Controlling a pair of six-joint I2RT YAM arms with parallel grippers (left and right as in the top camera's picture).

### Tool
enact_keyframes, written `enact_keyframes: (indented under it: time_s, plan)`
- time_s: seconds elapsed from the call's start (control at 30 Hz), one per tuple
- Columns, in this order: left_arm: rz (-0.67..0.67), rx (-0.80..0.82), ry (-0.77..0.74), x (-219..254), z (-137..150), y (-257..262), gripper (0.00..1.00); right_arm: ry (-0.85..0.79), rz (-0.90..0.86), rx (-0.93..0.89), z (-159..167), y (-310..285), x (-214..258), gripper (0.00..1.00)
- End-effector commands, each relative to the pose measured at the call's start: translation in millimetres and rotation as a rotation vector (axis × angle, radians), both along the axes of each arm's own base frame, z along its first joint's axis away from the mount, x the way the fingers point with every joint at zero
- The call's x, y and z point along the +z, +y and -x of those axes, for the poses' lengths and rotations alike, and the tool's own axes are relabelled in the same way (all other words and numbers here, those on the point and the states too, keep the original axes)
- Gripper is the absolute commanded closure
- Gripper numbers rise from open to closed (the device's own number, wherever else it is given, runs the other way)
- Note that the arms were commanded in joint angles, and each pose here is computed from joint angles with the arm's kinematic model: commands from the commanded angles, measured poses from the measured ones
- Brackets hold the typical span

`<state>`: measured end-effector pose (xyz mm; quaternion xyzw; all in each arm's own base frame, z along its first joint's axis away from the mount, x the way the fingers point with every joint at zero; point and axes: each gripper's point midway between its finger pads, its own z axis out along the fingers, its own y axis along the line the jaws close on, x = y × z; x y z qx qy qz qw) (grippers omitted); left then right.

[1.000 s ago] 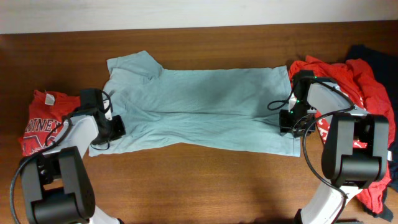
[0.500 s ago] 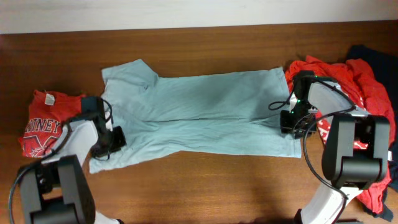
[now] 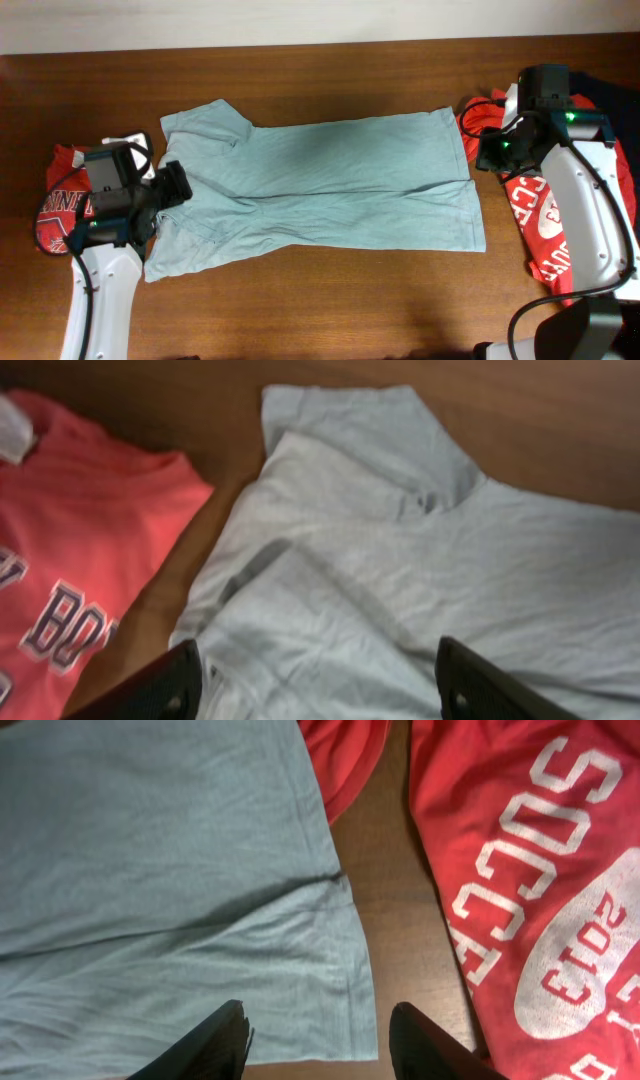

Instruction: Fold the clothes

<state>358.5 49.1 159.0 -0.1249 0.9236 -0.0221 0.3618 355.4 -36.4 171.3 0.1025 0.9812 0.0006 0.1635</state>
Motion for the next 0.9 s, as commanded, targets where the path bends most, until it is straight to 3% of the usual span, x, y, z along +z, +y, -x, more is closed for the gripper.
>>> enact_keyframes:
  time_s: [0.0, 0.17, 0.47, 0.63, 0.87]
  plan:
    - [0.005, -0.066, 0.013, 3, -24, -2, 0.26, 0.000, 0.008, -0.008, 4, -2, 6, 0.49]
    - [0.014, -0.094, 0.198, -11, -69, 17, 0.26, 0.004, 0.008, -0.008, 5, -2, 5, 0.47]
    - [0.118, -0.176, 0.368, -69, -135, 30, 0.26, 0.023, 0.005, -0.008, 7, -2, 1, 0.46]
    - [0.142, -0.205, 0.397, -118, -153, 26, 0.26, 0.031, 0.004, -0.009, 8, -2, 0, 0.46]
    - [0.135, -0.214, 0.371, -143, -167, 29, 0.29, 0.050, 0.003, -0.008, 13, -1, -1, 0.46]
